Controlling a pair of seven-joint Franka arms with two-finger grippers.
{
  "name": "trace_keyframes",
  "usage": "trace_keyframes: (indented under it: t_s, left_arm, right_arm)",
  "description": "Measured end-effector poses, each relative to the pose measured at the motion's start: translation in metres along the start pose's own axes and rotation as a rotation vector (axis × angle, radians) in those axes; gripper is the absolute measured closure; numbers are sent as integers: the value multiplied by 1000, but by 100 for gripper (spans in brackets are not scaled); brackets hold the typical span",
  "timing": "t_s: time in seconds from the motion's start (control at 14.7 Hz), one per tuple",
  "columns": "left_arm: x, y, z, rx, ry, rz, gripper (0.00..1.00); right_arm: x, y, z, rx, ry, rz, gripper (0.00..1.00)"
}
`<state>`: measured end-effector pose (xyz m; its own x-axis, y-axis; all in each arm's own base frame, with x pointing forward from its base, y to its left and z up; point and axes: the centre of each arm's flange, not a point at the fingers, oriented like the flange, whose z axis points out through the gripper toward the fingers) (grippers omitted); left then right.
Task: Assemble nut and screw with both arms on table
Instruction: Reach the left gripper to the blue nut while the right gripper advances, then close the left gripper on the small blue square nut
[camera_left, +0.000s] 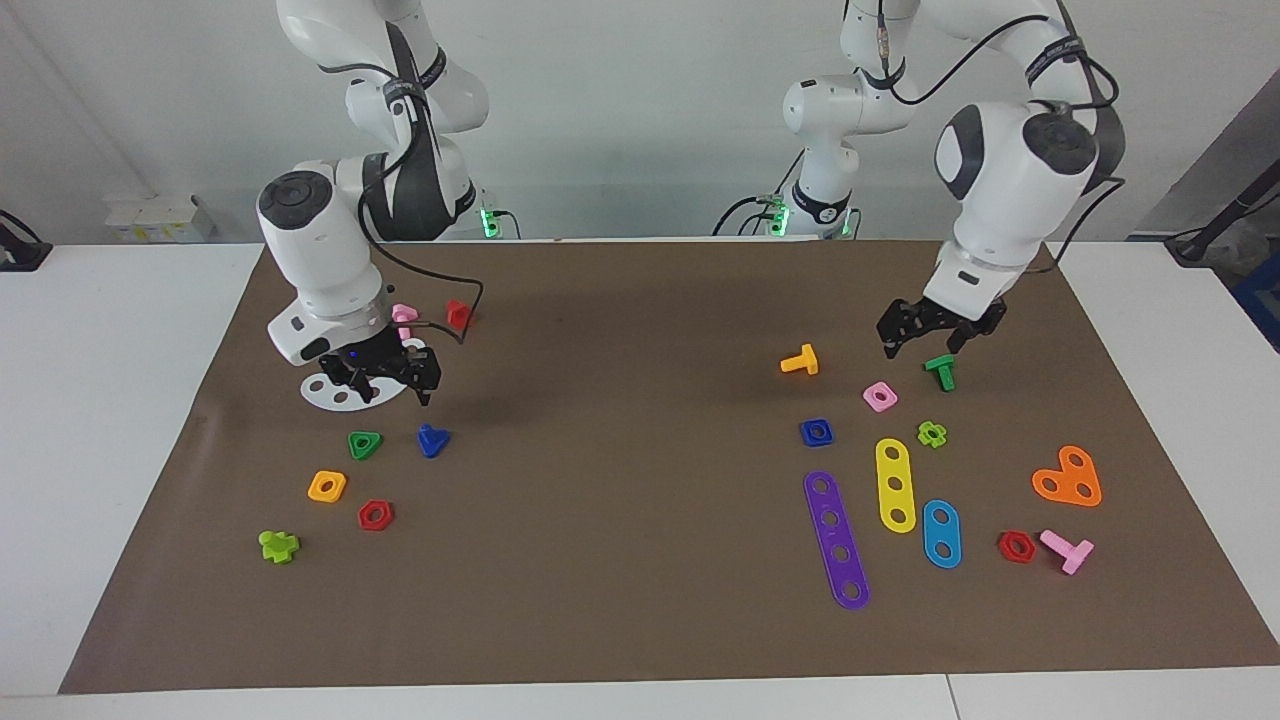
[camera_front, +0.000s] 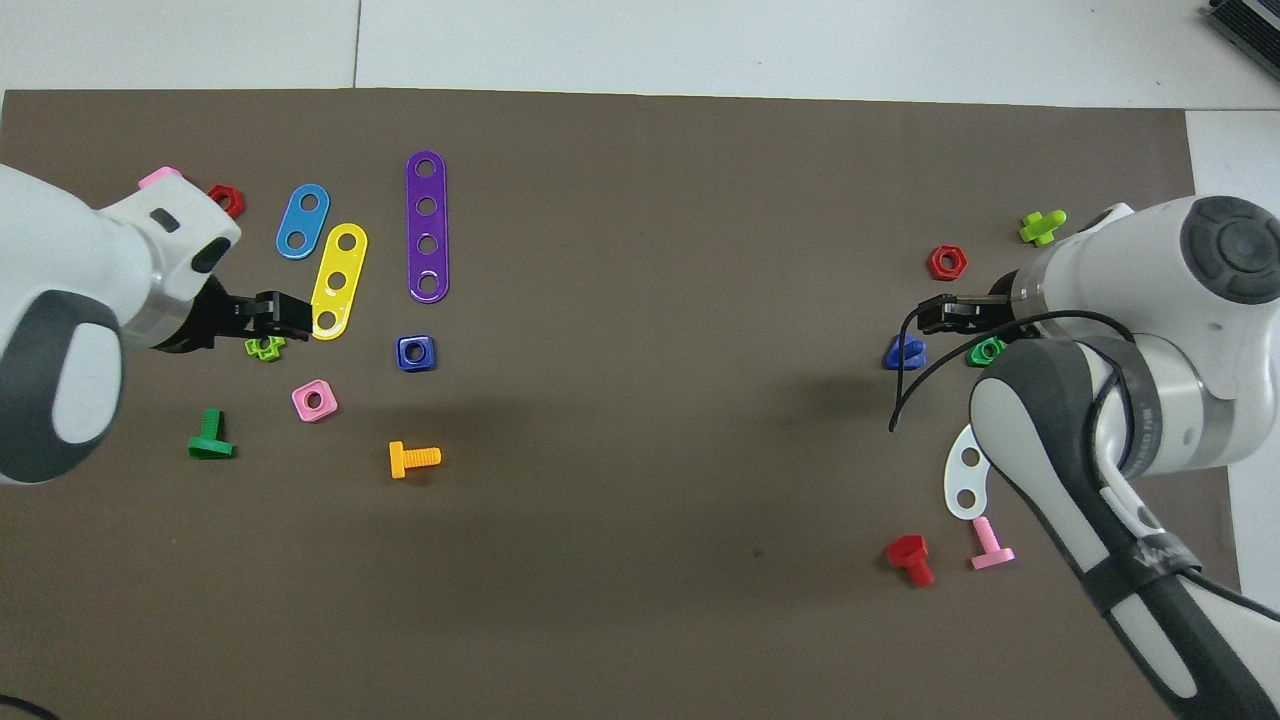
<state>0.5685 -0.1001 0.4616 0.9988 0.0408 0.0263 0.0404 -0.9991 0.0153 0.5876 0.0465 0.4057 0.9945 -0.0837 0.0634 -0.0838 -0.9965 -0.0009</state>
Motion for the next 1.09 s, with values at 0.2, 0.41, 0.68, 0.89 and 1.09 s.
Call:
trace_keyframes:
  t_s: [0.2,0.41,0.68,0.89,1.09]
  left_arm:
    - [-4,40,44,-19,32,-38,4]
    - [-6,67,80,-36,44,-58,7]
    - [-1,75,130,-41,22,-60,14]
    - [0,75,153,-40,6,-60,17]
    - [0,73,156,-20,8,-41,17]
  right_arm:
    - [-2,-8,38,6,19,-14,20]
    - [-6,-14,68,7,16,-26,23]
    - [-12,-13,80,5,1,-44,29]
    - [-13,-11,82,5,2,-48,39]
    - [-13,-11,82,4,1,-48,49]
